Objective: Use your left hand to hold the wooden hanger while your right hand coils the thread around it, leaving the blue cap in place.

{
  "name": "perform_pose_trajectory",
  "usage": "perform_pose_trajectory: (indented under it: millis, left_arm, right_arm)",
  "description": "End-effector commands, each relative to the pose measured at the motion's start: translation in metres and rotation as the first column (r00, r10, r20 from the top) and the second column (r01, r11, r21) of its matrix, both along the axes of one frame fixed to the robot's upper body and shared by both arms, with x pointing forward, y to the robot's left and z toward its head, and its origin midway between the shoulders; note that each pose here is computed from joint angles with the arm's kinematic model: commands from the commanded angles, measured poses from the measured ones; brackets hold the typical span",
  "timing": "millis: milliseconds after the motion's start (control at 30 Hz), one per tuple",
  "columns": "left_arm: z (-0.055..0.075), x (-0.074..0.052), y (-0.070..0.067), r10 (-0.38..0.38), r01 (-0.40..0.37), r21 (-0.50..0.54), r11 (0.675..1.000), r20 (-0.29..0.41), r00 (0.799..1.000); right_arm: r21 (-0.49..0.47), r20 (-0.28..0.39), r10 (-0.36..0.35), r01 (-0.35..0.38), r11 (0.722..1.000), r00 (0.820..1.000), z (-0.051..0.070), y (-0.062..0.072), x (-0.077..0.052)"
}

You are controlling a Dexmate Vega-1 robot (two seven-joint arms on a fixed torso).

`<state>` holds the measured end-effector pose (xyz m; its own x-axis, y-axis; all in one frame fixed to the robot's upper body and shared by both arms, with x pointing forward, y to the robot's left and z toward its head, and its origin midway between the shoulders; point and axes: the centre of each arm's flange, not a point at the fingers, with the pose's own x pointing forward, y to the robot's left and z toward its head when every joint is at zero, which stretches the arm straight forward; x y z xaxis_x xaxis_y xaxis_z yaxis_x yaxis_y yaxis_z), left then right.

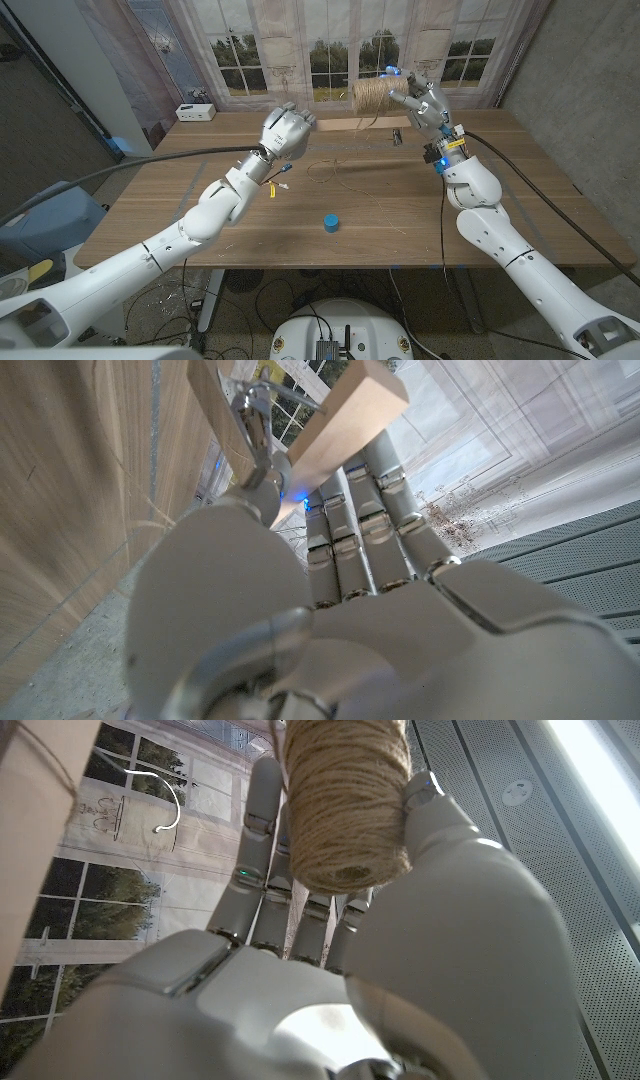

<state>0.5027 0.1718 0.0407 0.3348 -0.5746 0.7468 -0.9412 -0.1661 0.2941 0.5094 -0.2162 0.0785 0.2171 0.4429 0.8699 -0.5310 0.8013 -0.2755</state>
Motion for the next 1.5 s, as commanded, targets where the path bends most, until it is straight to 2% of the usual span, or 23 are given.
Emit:
perform_pose_trajectory:
  millis: [33,300,667,1000,1300,1500]
  left_arm:
    - [-0.008,-0.007,-0.003,-0.048,0.048,0.022,0.999,-0.012,0.999]
    - [-0.013,-0.01,-0.002,-0.069,0.07,0.025,0.997,-0.029,0.997]
    - [-0.015,-0.014,-0.003,-0.097,0.098,0.032,0.995,-0.028,0.995]
    - [-0.016,-0.017,0.0,-0.116,0.116,0.019,0.993,-0.001,0.993]
    - [-0.017,-0.02,0.003,-0.149,0.15,-0.007,0.989,0.026,0.988]
    - [-0.016,-0.026,0.005,-0.163,0.164,-0.016,0.986,0.062,0.985]
  right_arm:
    - [0.032,-0.013,-0.048,0.049,0.998,0.999,0.035,-0.01,0.013]
    - [0.083,-0.067,-0.08,0.085,0.993,0.995,0.051,-0.021,0.033]
    - [0.061,-0.113,-0.127,0.135,0.989,0.985,0.084,-0.031,0.049]
    - [0.062,-0.195,-0.204,0.219,0.974,0.96,0.11,-0.049,0.061]
    - [0.061,-0.271,-0.273,0.299,0.952,0.923,0.116,-0.063,0.076]
    - [0.084,-0.329,-0.281,0.324,0.942,0.902,0.11,-0.073,0.088]
